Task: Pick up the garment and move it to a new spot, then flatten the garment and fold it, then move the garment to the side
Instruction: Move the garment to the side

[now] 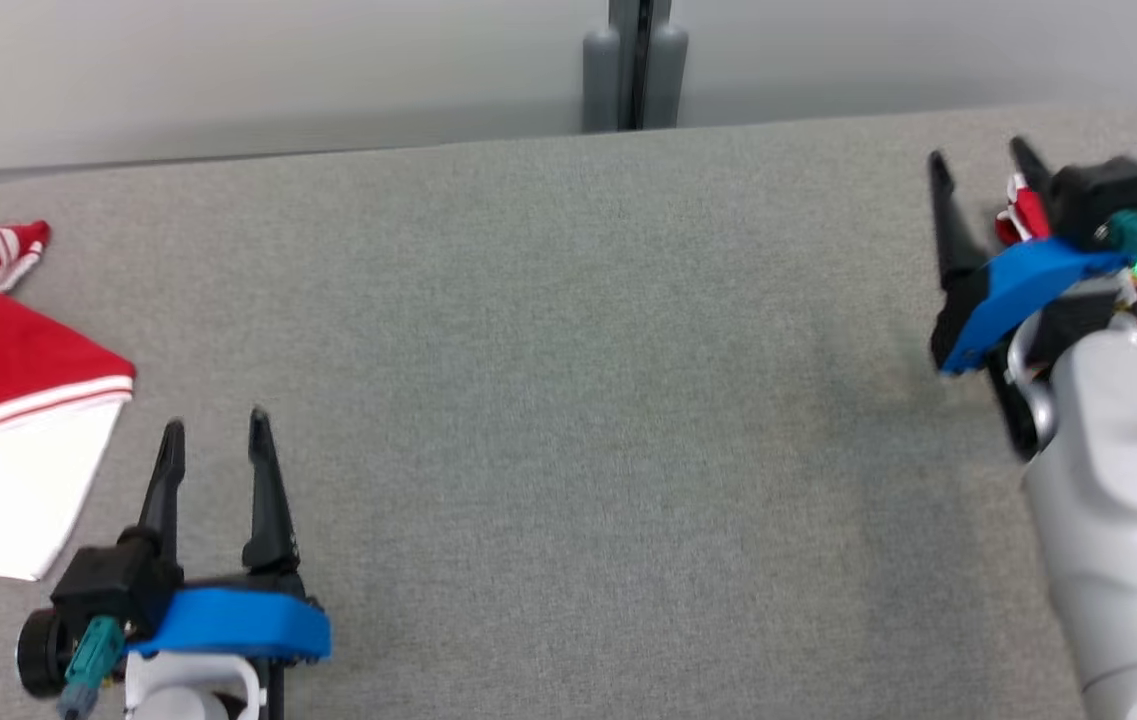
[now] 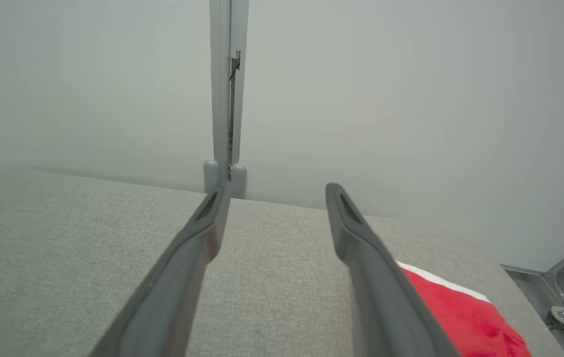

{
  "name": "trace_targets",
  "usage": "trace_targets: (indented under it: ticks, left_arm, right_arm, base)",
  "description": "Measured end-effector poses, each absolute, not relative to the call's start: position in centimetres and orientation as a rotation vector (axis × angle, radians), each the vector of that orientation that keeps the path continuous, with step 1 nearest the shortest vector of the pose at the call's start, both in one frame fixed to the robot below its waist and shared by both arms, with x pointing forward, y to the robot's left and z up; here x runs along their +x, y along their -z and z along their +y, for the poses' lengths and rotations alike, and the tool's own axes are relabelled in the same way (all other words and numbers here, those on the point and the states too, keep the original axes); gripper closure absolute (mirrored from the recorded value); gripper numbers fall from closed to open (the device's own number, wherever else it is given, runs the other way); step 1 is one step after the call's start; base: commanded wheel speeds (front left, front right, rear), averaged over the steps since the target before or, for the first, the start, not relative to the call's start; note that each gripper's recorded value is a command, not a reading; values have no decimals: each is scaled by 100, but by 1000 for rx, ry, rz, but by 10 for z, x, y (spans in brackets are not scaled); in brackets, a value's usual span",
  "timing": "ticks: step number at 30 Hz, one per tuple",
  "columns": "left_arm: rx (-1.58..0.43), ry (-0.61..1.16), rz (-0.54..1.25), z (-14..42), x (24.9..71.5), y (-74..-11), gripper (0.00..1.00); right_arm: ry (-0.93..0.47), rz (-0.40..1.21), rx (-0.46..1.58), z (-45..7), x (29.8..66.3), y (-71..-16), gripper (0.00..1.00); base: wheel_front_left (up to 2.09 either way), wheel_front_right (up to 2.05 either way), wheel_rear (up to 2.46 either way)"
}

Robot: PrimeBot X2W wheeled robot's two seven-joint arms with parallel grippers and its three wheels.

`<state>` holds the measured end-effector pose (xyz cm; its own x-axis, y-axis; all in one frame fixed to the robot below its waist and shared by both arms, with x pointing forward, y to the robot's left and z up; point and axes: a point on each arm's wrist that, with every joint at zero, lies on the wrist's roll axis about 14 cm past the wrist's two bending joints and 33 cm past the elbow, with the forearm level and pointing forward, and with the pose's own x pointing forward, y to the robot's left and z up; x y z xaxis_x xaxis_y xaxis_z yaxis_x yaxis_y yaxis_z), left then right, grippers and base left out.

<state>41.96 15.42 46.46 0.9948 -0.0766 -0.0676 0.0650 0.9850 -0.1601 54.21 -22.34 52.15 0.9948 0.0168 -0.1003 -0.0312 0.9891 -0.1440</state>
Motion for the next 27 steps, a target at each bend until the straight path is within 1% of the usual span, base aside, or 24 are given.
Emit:
trace_targets:
  ticks: [6, 12, 19, 24, 27]
  left_arm:
    - [-160, -13, 87, 178, 385, -464, 0]
    - [-178, -45, 131, 183, 354, -452, 0]
    - [-195, -31, 165, 180, 329, -441, 0]
    - [-192, -25, 175, 179, 322, -437, 0]
    - [-194, -19, 186, 177, 319, -433, 0]
  right_arm:
    - [-87, 27, -68, -182, 500, -521, 0]
    - [-90, 19, -61, -176, 455, -501, 0]
    - [-141, 51, 52, -153, 404, -476, 0]
    - [-144, 89, 117, -148, 379, -459, 0]
    - [-149, 90, 124, -146, 376, -459, 0]
  base:
    - [0, 0, 0]
    - [0, 0, 0]
    - [0, 0, 0]
    - [0, 0, 0]
    - [0, 0, 0]
